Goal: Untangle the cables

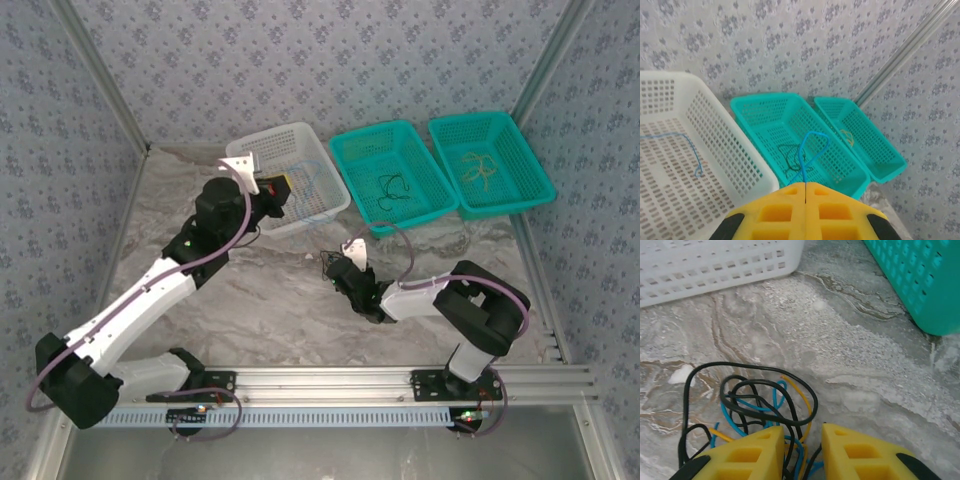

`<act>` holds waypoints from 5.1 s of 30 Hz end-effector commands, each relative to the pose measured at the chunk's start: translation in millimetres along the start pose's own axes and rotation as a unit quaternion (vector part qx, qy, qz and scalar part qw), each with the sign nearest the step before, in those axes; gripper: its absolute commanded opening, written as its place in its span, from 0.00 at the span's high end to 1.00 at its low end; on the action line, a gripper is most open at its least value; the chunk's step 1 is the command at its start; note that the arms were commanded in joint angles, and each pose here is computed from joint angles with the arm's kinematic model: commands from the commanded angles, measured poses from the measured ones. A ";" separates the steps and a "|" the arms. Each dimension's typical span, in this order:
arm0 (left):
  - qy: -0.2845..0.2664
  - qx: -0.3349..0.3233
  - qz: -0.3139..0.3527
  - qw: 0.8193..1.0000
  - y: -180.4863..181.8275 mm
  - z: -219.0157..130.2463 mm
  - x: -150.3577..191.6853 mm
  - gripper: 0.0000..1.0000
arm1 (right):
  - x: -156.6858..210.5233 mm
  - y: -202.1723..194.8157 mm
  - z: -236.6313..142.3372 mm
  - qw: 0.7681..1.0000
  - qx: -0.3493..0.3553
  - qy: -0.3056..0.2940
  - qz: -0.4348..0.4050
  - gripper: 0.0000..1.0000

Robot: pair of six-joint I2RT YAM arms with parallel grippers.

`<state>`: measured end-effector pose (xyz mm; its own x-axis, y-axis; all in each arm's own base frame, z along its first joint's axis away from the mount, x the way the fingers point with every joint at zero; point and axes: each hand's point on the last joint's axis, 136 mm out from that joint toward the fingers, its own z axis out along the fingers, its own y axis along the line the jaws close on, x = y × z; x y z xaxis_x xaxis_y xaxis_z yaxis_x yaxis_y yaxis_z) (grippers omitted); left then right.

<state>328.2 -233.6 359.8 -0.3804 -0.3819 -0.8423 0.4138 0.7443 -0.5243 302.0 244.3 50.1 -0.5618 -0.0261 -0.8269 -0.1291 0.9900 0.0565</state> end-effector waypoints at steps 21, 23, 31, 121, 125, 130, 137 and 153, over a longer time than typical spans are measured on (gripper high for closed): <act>-0.056 -0.058 0.048 0.996 23.6 7.6 -61.1 1.00 | -48.3 -48.5 -46.1 0.993 0.096 -0.042 0.056 0.01; -0.051 -0.063 0.051 0.995 27.5 17.9 -61.0 1.00 | -62.8 -51.2 -53.6 0.992 0.106 -0.051 0.042 0.01; -0.028 -0.102 0.078 0.991 52.4 57.7 -55.6 1.00 | -88.9 -52.7 -64.1 0.988 0.145 0.003 -0.054 0.01; 0.425 -0.028 0.420 0.802 59.1 79.5 278.9 0.57 | -84.2 -91.2 -74.5 0.968 -0.036 0.018 0.248 0.00; 0.429 -0.031 0.431 0.794 63.6 81.6 282.9 0.56 | -83.7 -91.5 -74.5 0.968 -0.035 0.019 0.247 0.00; 0.430 -0.032 0.438 0.789 66.1 87.3 286.8 0.58 | -84.0 -91.7 -74.6 0.968 -0.034 0.018 0.248 0.00; 0.431 -0.021 0.429 0.793 61.7 92.9 292.4 0.83 | -83.7 -91.8 -74.7 0.968 -0.034 0.020 0.248 0.01; 0.431 0.012 0.239 0.870 6.5 71.6 279.1 1.00 | -78.3 -95.9 -73.0 0.969 -0.022 0.027 0.243 0.01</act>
<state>296.6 -359.7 73.9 -0.5842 0.6304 -0.5112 0.7430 0.6689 -0.0242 299.5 149.2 151.4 -0.6152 0.4206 -0.6668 0.0978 0.8800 0.4649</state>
